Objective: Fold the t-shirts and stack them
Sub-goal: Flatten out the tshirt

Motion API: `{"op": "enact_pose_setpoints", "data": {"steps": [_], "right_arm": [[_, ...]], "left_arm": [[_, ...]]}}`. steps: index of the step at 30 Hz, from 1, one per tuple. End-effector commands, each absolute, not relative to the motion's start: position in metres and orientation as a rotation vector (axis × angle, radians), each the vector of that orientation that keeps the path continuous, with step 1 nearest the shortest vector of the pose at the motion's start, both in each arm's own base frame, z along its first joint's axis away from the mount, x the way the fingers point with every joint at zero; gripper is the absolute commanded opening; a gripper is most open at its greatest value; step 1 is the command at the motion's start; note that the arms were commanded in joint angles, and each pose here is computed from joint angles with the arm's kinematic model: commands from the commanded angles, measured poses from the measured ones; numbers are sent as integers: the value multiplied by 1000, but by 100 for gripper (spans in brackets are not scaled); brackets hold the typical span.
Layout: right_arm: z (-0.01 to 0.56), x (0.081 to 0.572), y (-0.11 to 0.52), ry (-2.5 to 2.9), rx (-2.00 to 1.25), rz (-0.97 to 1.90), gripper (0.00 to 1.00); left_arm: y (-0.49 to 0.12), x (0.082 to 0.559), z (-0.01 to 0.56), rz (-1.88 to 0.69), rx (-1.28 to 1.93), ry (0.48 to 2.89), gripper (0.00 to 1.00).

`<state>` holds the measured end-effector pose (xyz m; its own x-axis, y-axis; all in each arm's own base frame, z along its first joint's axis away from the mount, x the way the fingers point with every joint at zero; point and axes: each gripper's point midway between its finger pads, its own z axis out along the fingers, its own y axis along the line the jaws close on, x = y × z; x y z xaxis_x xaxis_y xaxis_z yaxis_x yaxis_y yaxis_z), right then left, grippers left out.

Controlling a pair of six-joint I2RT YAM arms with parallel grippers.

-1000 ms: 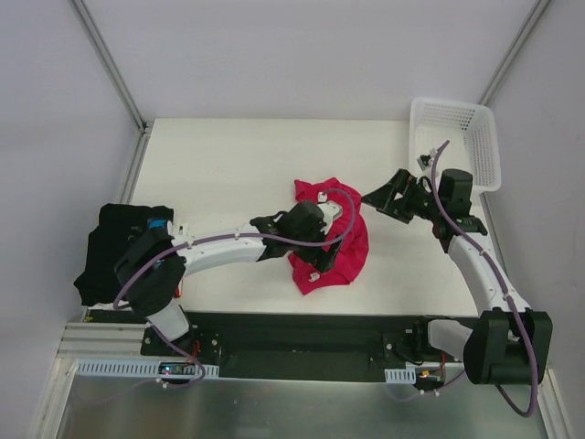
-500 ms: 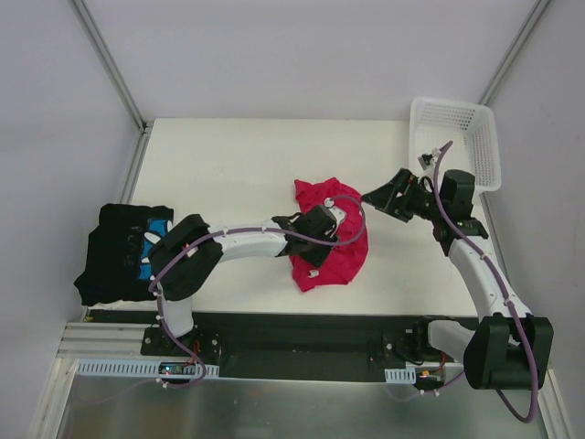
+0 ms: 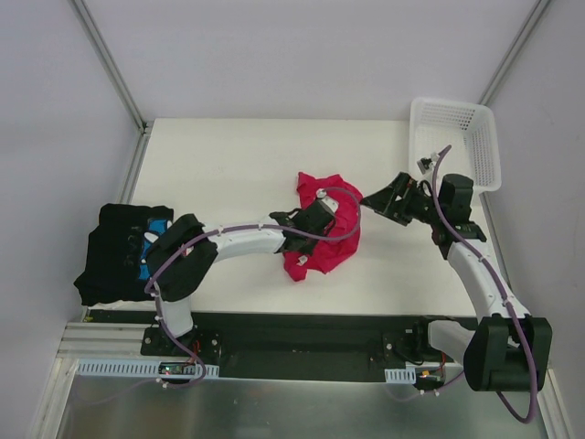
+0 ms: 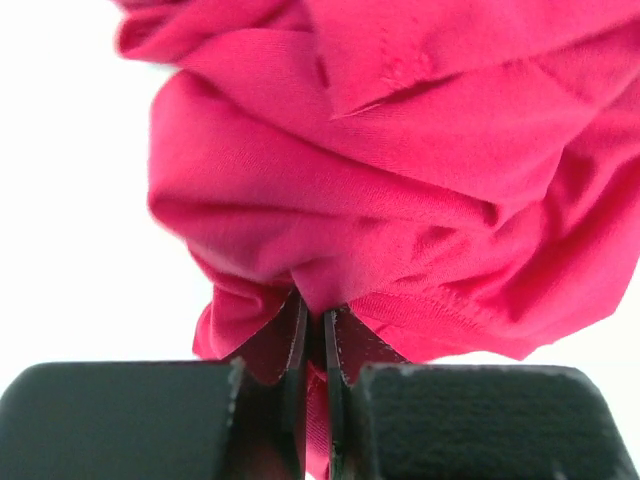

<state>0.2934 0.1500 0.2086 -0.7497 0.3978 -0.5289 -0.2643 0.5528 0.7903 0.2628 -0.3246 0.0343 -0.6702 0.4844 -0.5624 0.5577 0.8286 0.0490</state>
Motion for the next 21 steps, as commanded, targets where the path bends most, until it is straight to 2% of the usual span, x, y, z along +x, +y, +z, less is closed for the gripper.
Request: {"op": "enact_pose_setpoints", "data": {"steps": [1,7,11,14,15,16,18,19,20,21], "right_arm": [[215,293,153,2051,63,1251,99],[206,292,153,2067,76,1255,99],[202,292,154,2074,85,1265,99],[202,292,154,2072,82,1268,99],[202,292,154,2072,83,1269,99],[202,292,154,2073,84,1267,99],[202,293,154,2076,88,1271,99],[202,294,154,2076,86,1270,99],[202,295,154,2075,86,1268,99],[200,295,155,2080,92,1272,99]], "left_arm": [[-284,326,140,-48,433,2228,0],[-199,363,253,18,98,1997,0],[-150,370,274,58,-13,1952,0],[-143,365,271,64,-7,1940,0],[-144,364,267,62,-2,1948,4],[-144,363,261,65,-1,1960,35],[-147,360,247,50,3,1990,63],[-148,360,240,48,4,2005,73],[-149,359,234,43,1,2019,92],[-151,359,231,28,8,2028,98]]}}
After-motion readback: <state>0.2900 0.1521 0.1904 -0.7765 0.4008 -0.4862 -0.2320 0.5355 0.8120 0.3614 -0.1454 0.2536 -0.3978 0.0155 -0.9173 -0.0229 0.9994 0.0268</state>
